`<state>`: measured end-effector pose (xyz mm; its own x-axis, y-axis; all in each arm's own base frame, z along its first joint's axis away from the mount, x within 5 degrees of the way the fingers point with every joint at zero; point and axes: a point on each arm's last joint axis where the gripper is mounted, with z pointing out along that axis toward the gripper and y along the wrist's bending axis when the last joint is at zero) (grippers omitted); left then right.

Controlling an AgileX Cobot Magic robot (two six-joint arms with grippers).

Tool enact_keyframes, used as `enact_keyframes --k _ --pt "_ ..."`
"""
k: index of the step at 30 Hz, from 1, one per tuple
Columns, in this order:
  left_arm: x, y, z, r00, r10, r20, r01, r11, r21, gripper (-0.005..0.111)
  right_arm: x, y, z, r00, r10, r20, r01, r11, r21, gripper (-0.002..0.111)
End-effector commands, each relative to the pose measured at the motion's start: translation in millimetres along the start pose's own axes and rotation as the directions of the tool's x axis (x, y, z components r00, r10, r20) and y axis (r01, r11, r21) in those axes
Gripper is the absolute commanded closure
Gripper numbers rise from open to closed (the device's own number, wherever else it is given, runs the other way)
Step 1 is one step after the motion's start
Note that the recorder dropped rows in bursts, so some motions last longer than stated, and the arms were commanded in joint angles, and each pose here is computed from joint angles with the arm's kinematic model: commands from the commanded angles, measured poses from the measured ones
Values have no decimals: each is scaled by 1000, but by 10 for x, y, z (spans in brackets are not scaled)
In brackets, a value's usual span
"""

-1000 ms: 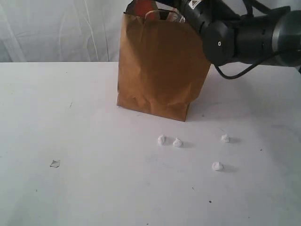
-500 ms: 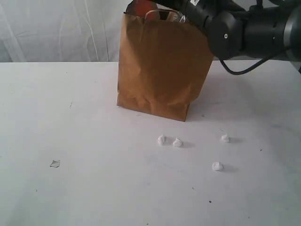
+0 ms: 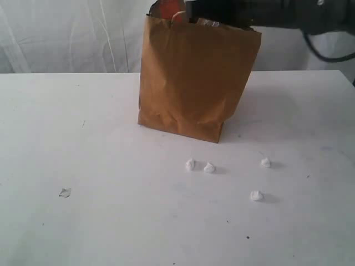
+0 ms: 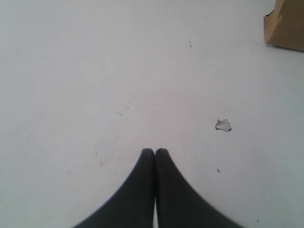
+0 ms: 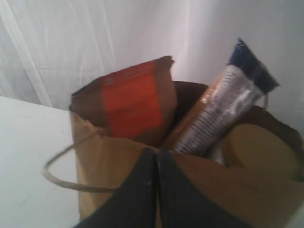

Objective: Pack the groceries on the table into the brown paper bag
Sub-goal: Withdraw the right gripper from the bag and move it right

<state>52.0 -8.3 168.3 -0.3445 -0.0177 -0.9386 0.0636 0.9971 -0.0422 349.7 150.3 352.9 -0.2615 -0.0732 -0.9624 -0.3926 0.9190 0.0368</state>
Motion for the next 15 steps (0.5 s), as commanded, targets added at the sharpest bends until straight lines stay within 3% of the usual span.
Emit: enact_keyframes --k 1,5,9,12,15 --pt "4 -1 1 1000 -8 6 8 1000 0 107 -80 -324 -325 989 -73 -127 83 993 80 108" --pt "4 -1 1 1000 -8 6 8 1000 0 107 12 -576 -618 914 -165 -370 233 961 149 108" --pt "4 -1 1 1000 -8 6 8 1000 0 107 345 -832 -845 695 -98 -712 319 930 184 108" --pt "6 -1 1 1000 -8 4 8 1000 1 107 626 -868 -884 607 -12 -795 258 949 183 108" --pt "6 -1 1 1000 -8 4 8 1000 1 107 871 -858 -830 581 -23 -814 247 957 149 108"
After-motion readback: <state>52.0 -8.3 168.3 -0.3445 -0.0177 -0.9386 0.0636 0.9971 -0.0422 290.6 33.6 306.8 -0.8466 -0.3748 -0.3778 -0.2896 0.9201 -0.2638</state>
